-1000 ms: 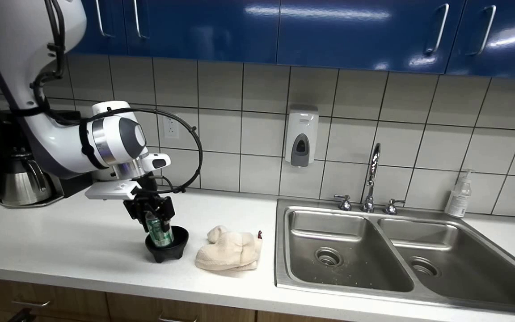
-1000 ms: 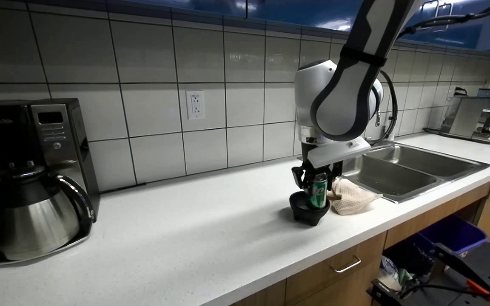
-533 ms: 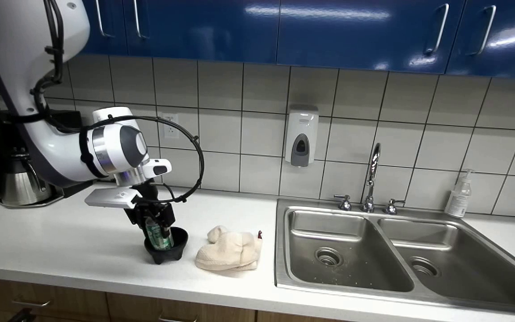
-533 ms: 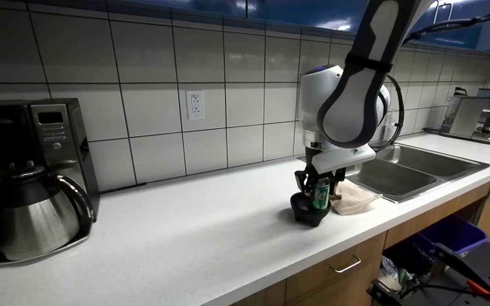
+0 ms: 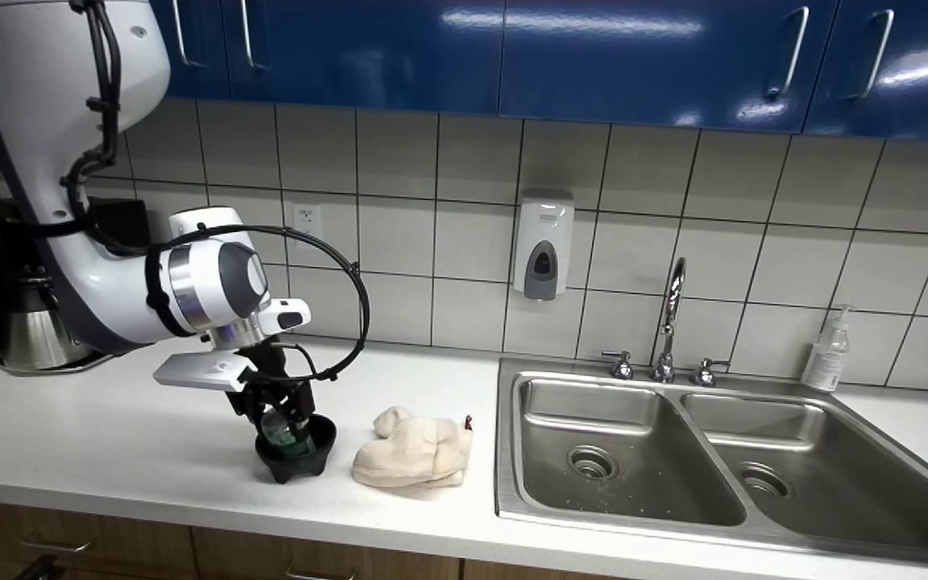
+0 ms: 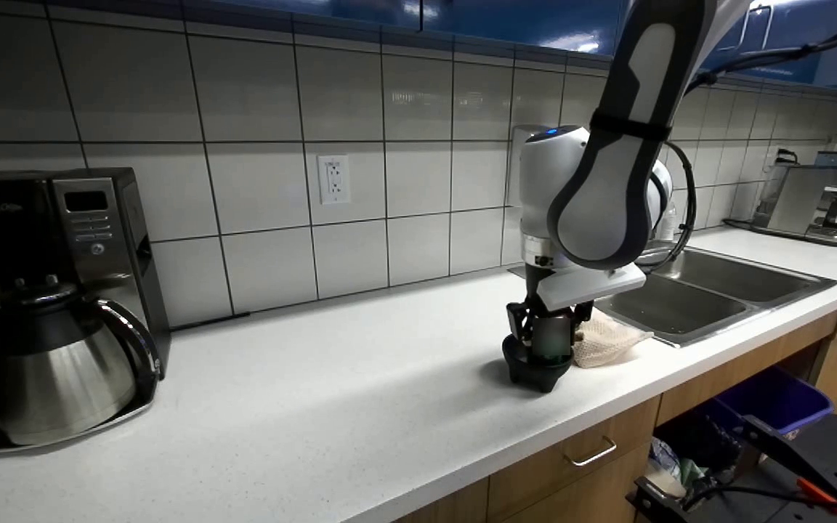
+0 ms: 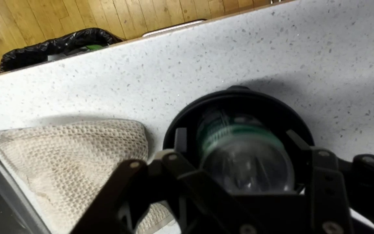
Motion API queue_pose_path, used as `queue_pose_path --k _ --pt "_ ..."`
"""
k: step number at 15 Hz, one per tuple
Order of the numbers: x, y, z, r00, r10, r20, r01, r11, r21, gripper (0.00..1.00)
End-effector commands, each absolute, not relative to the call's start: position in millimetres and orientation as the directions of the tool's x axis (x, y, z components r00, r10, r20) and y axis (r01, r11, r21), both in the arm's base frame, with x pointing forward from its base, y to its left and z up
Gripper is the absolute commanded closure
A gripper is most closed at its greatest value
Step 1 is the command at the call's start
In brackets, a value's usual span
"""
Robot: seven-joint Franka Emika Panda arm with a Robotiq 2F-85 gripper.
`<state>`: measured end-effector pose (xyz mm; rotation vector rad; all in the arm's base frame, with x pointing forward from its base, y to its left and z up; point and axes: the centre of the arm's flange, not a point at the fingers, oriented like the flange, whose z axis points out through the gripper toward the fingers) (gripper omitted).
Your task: Put the can in the bowl
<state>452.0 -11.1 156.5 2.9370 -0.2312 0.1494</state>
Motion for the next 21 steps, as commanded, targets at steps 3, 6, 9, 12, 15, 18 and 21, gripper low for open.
queue_pose_path --k 3,6,9,12,15,18,21 --pt "449.1 -14.7 159.2 0.978 -0.161 0.130 -0.182 -0.969 0.166 0.00" --pt "450.0 -12.7 161.5 0.979 -0.158 0.131 -0.179 -0.969 0.168 0.00" --pt "449.7 -8.3 172.6 0.979 -0.145 0.141 -0.168 -0.971 0.172 0.00" --pt "448.5 -1.9 189.6 0.979 -0.128 0.162 -0.156 -0.972 0.176 0.00" --pt "447.2 5.1 209.1 0.976 -0.103 0.192 -0.137 -0.975 0.175 0.00" --pt "441.6 11.8 226.6 0.976 -0.073 0.206 -0.109 -0.980 0.167 0.00" --pt "429.7 18.0 239.6 0.975 -0.075 0.208 -0.105 -0.985 0.135 0.00"
